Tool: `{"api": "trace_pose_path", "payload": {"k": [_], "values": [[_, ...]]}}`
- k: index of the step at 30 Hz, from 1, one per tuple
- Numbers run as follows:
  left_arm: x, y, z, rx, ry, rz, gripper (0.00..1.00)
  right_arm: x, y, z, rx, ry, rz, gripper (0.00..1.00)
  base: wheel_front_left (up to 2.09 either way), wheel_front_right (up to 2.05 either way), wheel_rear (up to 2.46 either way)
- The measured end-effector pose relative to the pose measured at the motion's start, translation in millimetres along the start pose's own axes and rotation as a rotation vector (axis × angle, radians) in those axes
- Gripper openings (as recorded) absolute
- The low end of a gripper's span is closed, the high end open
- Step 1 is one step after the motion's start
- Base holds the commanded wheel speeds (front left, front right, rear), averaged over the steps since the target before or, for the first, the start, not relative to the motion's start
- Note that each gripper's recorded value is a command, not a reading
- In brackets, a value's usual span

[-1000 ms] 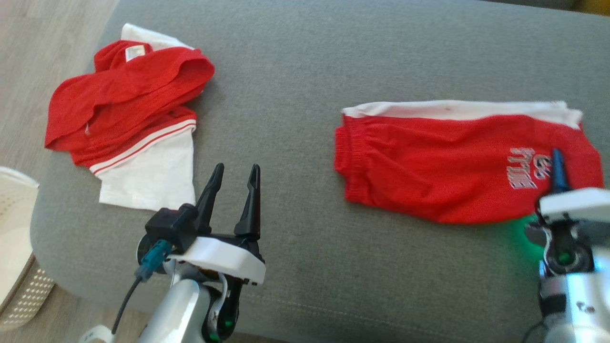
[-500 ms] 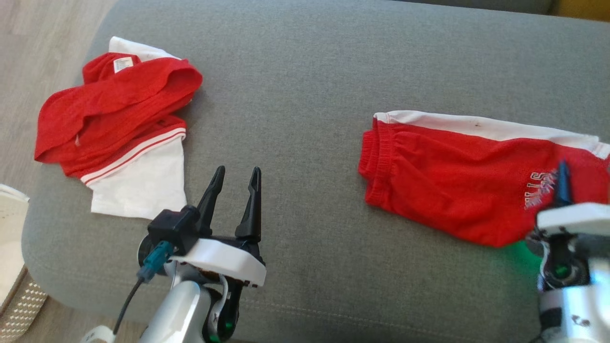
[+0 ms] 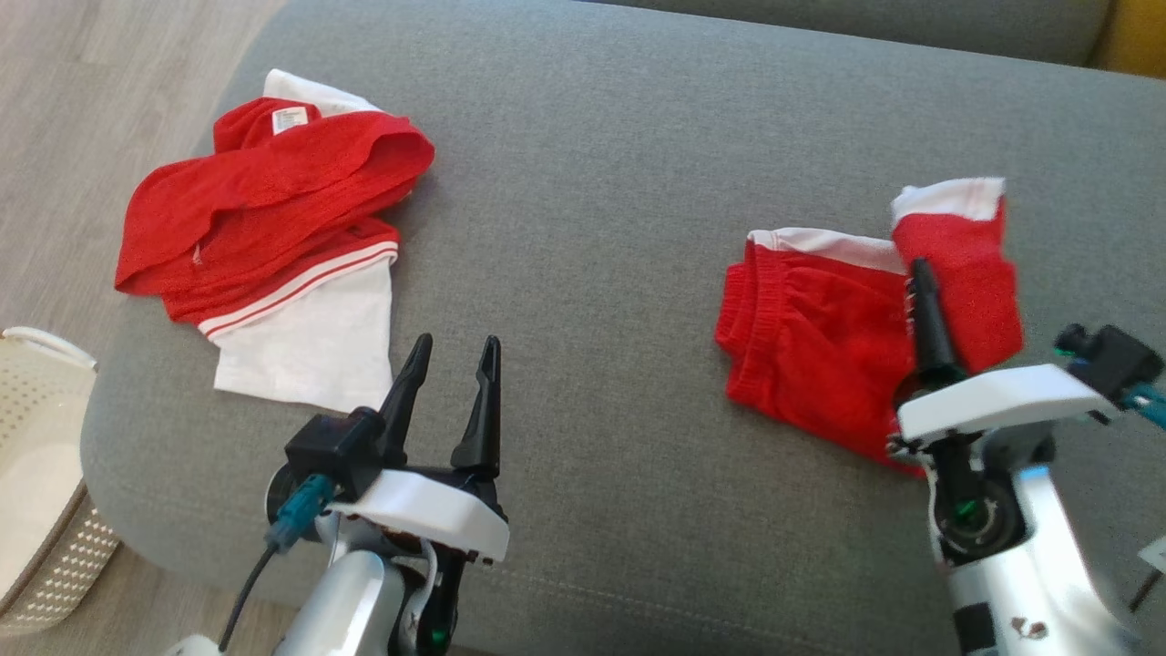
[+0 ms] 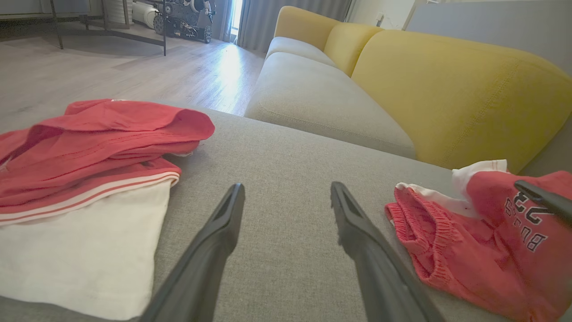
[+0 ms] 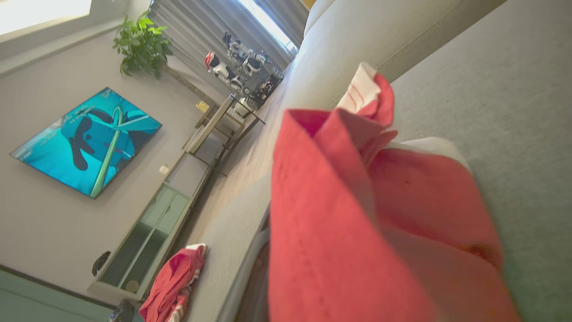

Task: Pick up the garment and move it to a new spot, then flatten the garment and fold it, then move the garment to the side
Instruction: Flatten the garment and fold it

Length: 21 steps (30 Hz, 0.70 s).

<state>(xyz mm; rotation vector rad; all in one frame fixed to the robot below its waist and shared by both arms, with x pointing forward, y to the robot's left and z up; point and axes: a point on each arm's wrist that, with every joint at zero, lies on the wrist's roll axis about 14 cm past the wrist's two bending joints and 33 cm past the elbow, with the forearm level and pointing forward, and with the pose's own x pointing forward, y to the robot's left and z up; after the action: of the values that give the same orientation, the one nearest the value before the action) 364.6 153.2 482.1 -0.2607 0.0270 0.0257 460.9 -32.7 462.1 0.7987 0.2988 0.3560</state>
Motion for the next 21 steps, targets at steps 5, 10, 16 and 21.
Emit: {"api": "trace_pose_path", "payload": {"k": [5, 10, 16, 21], "values": [[-2.2, 4.4, -0.1, 0.002, 0.001, 0.015, 1.0, 1.7, 7.5, -24.1, -0.03, 0.076, 0.023, 0.0, 0.0, 0.0, 0.0], [-3.5, 7.7, -1.3, 0.001, 0.005, 0.026, 1.0, 4.4, 2.5, -43.6, -0.056, 0.132, 0.01, 0.0, 0.0, 0.0, 0.0], [-4.5, 10.9, -3.0, -0.003, 0.012, 0.042, 1.0, 13.6, 22.6, -57.4, -0.234, 0.173, 0.096, 0.0, 0.0, 0.0, 0.0], [-5.4, 9.5, -3.9, -0.009, 0.015, 0.04, 1.0, 12.2, 17.1, -70.9, -0.384, 0.227, 0.114, 1.0, 0.0, 0.0, 0.0]]}}
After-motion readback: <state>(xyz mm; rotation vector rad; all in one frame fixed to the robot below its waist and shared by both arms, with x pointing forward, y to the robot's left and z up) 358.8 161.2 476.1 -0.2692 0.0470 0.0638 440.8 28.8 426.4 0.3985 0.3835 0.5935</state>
